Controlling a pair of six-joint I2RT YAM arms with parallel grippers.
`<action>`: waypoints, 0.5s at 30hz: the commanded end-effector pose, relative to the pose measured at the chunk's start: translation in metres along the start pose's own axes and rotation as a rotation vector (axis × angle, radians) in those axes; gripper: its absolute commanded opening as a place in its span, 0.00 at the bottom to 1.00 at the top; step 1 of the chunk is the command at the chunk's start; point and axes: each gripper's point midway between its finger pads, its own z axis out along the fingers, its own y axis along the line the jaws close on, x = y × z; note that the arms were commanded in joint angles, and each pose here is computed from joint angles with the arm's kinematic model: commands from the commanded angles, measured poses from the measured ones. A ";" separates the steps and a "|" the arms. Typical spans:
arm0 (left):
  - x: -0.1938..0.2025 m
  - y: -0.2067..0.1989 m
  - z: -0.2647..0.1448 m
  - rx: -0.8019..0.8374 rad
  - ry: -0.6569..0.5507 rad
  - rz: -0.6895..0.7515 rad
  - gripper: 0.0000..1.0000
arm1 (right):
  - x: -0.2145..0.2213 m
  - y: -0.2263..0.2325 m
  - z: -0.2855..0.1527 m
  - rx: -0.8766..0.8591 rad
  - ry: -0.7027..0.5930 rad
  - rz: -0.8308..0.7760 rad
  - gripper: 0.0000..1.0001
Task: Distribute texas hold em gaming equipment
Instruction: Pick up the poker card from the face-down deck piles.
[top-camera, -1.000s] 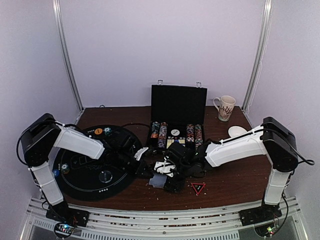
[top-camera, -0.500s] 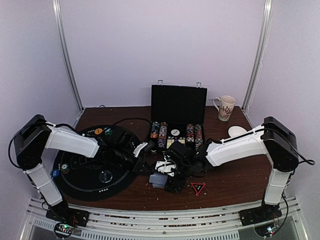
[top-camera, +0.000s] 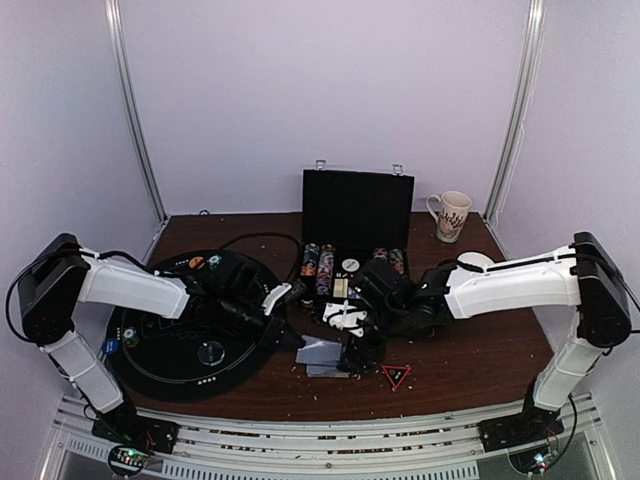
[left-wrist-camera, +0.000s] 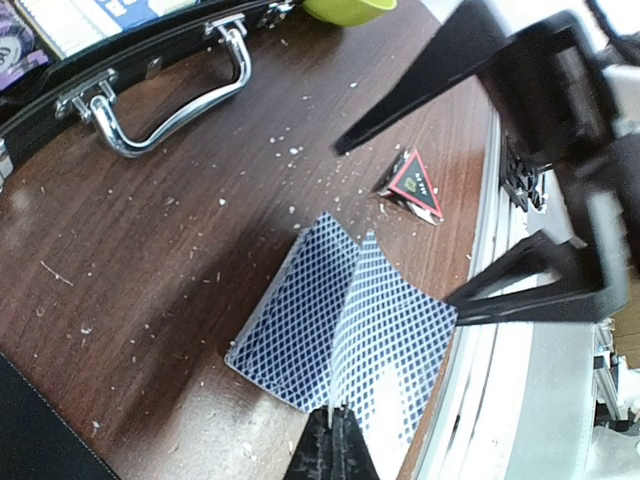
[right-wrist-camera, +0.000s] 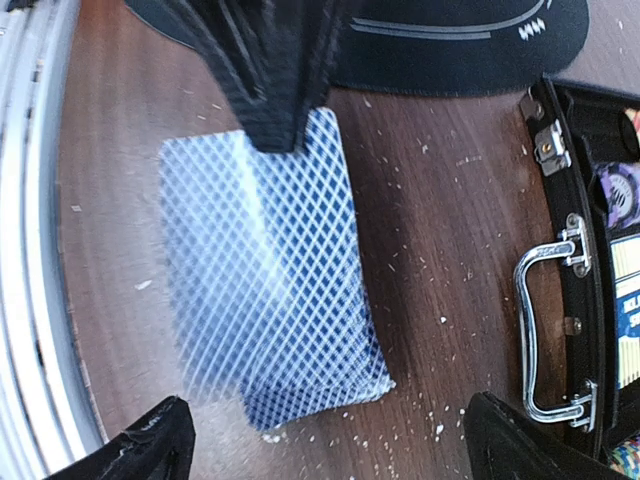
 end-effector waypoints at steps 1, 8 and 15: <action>-0.014 -0.010 -0.007 0.036 -0.067 0.087 0.00 | 0.007 0.017 -0.021 -0.088 -0.017 -0.037 0.97; -0.025 -0.019 -0.014 0.052 -0.102 0.135 0.00 | 0.002 0.012 -0.039 -0.093 -0.083 0.011 0.97; -0.062 -0.044 -0.062 0.007 -0.321 0.245 0.00 | -0.057 -0.046 -0.083 -0.152 -0.436 0.417 0.82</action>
